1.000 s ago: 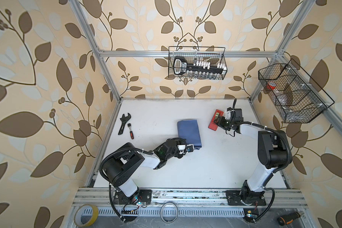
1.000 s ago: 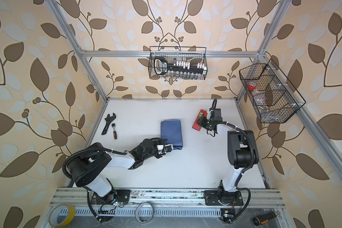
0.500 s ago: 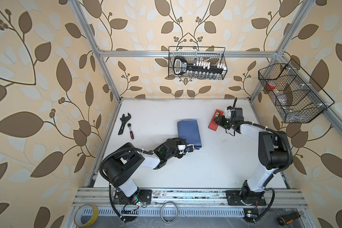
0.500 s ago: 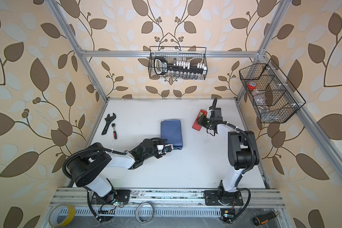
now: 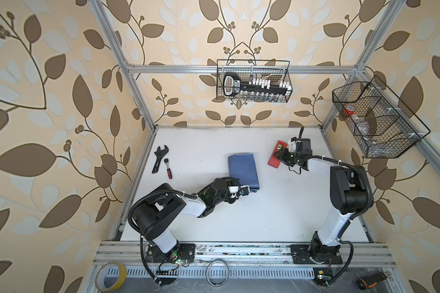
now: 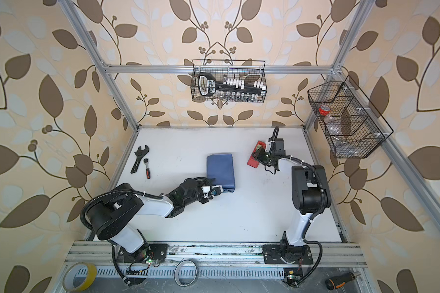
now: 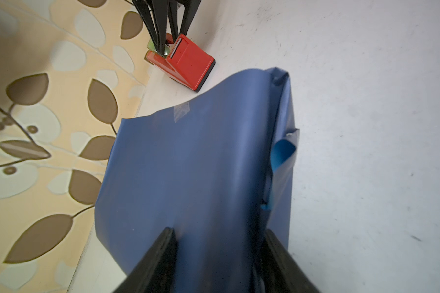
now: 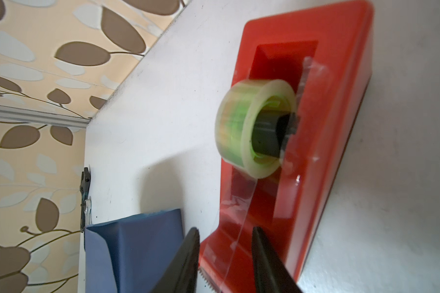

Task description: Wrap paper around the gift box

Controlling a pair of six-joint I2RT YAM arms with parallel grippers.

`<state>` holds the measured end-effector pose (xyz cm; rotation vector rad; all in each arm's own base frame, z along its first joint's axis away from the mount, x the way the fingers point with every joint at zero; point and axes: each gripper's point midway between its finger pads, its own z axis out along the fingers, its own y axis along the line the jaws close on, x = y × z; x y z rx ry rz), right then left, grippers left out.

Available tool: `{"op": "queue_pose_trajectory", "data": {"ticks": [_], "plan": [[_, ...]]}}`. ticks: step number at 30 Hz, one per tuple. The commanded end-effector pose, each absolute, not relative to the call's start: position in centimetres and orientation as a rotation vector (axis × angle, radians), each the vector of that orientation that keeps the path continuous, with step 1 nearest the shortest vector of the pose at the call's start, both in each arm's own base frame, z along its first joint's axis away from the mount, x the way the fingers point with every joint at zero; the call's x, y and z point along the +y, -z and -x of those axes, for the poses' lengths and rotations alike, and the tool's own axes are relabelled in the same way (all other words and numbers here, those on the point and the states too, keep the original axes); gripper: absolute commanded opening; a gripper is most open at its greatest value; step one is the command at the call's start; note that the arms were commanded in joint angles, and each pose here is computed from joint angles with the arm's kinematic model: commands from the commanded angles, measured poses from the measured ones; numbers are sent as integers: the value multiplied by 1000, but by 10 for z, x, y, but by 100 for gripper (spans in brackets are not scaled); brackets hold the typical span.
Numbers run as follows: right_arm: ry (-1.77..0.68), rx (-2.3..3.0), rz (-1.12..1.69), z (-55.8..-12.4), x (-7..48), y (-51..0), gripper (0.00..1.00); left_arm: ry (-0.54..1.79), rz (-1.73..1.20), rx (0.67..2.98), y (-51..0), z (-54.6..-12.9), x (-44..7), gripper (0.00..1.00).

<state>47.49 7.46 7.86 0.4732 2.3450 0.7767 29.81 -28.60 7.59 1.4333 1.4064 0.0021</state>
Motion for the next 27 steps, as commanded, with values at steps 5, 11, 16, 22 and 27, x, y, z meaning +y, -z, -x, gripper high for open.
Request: {"op": "queue_pose_trajectory", "data": {"ticks": [5,11,16,22,27], "plan": [[-896,2345,-532,-477,82,-66,29,-44,-1549,1493,-41,-289,-273,54],[-955,2332,-553,-479,86,-62,21,-43,-1550,1492,-41,-289,-273,54],[-1010,2312,-574,-480,87,-61,14,-42,-1549,1491,-41,-289,-273,54],[-1093,2260,-608,-481,86,-69,5,-43,-1550,1492,-41,-288,-273,54],[-1229,2149,-635,-484,89,-93,0,-45,-1550,1492,-41,-289,-273,54]]}}
